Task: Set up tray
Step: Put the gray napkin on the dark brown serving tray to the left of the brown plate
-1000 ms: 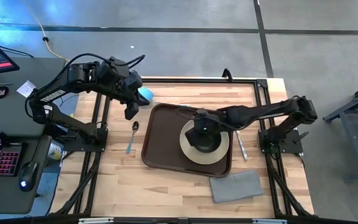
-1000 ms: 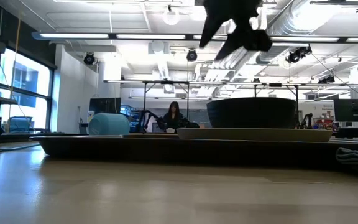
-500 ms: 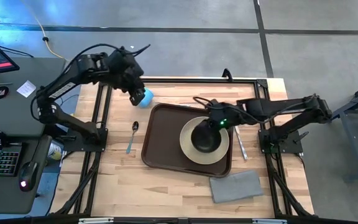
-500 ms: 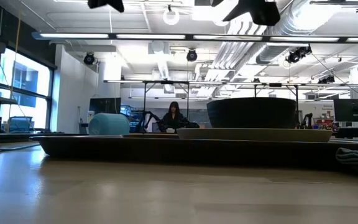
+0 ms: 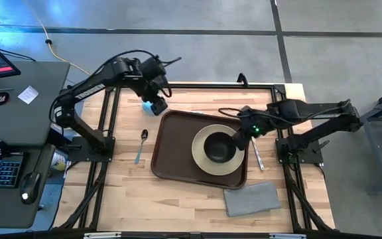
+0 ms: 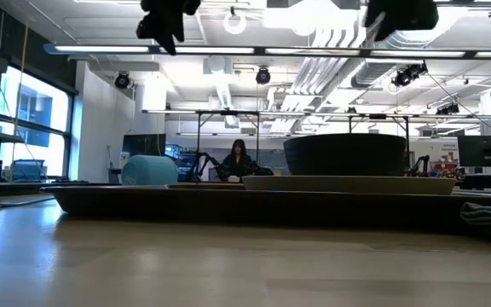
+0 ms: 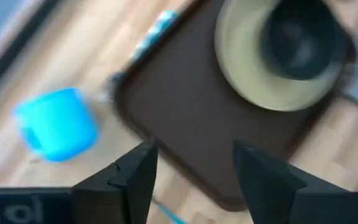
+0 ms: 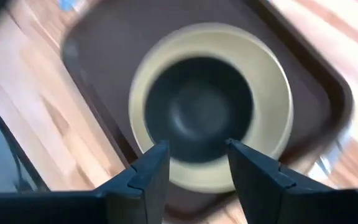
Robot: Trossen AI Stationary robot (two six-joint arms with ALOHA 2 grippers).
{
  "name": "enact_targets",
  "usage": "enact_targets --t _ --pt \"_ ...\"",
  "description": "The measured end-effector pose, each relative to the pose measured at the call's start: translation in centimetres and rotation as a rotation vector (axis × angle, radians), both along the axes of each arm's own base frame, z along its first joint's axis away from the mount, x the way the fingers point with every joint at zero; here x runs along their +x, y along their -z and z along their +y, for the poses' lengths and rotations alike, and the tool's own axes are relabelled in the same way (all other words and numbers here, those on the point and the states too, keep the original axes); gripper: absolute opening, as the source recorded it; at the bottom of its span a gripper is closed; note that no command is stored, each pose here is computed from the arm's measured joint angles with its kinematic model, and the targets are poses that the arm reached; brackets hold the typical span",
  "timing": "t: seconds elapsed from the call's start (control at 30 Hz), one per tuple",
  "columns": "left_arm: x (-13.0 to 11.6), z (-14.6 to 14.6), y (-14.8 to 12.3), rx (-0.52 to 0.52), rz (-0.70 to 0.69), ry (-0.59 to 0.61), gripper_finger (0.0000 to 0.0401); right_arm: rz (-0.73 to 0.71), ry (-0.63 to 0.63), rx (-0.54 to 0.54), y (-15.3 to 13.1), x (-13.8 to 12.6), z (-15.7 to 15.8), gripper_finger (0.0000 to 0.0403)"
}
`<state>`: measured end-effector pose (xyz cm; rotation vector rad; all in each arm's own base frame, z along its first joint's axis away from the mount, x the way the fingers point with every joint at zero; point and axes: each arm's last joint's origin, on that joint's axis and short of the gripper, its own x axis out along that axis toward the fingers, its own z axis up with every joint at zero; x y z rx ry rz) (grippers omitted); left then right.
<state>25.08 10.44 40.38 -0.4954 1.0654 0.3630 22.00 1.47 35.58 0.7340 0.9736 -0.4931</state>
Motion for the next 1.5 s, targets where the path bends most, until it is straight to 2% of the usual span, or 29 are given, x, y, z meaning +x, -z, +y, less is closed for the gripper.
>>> enact_targets --t 0.07,0.27,0.47,0.8,0.87,0.97,1.1,1.3,1.5 --pt "1.0 -0.8 0.2 -0.036 -0.033 0.041 0.0242 0.046 -0.015 0.024 0.1 -0.7 0.1 0.0149" --pt "2.1 -3.2 0.0 -0.022 -0.061 0.11 0.0217 0.07 -0.095 0.144 -0.2 -1.6 1.8 0.0141" --pt "2.6 -5.1 0.1 -0.015 -0.05 0.127 0.0193 0.095 -0.173 0.209 -0.2 -2.5 5.2 0.0141" --pt "3.0 -8.9 0.0 0.005 -0.05 0.268 0.0171 0.191 -0.205 0.307 0.6 -4.1 11.3 0.0145" --pt "3.1 -9.6 0.0 0.026 -0.051 0.286 0.0169 0.169 -0.254 0.317 1.0 -3.8 13.0 0.0146" --pt "3.3 -10.6 -0.1 0.048 -0.069 0.312 0.0168 0.143 -0.391 0.281 2.2 -2.9 15.6 0.0145" --pt "3.5 -11.8 -0.3 0.019 -0.098 0.29 0.0168 0.236 -0.593 0.185 4.8 -2.6 18.7 0.0148" --pt "3.4 -13.7 -0.3 0.013 -0.101 0.152 0.0168 0.383 -0.829 -0.04 9.1 -3.2 22.1 0.0176" --pt "4.1 -16.1 -0.3 -0.064 -0.176 0.012 0.0168 0.419 -0.936 -0.159 12.3 -4.1 25.2 0.021"
